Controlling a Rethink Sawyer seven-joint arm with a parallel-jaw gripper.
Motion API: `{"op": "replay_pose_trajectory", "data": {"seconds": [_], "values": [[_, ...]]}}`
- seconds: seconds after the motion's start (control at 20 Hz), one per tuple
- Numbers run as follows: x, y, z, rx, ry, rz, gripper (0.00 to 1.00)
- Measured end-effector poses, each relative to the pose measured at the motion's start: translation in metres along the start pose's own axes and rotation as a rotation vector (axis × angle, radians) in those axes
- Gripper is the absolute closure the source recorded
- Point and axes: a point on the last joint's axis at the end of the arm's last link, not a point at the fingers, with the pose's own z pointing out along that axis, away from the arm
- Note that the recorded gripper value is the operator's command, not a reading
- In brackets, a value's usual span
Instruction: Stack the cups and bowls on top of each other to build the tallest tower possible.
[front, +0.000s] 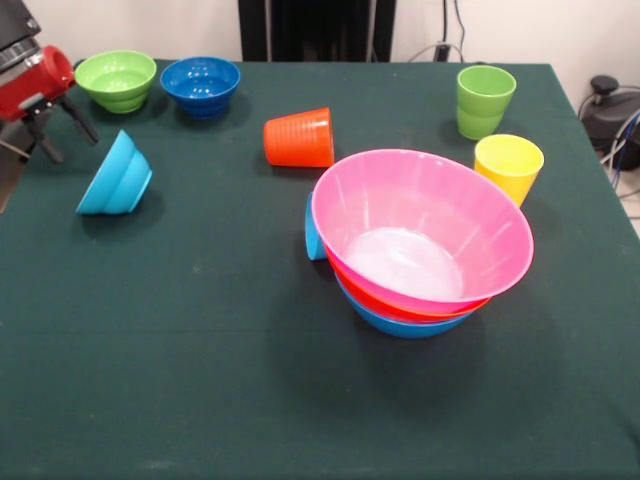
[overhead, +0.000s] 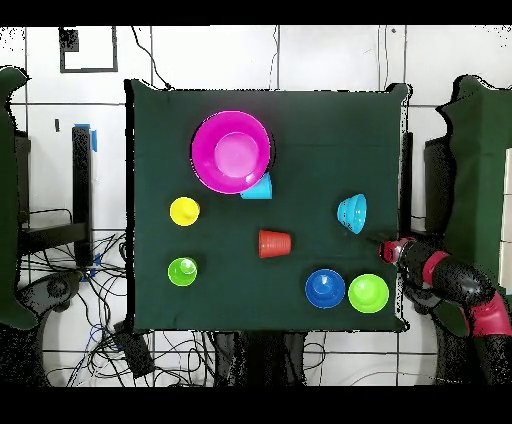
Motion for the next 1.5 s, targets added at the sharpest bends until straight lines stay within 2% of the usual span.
{"op": "replay_pose_trajectory", "data": {"seconds": [0.4, 0.95, 1.2, 1.5], "values": [[-0.001, 0.000, 0.002, 0.000, -0.008, 0.001, 0.00], [-0.011, -0.004, 0.005, 0.051, -0.081, -0.006, 0.00], [-0.023, 0.007, 0.013, 0.078, -0.120, -0.035, 0.00], [-0.036, 0.024, 0.022, 0.100, -0.134, -0.080, 0.00]]}}
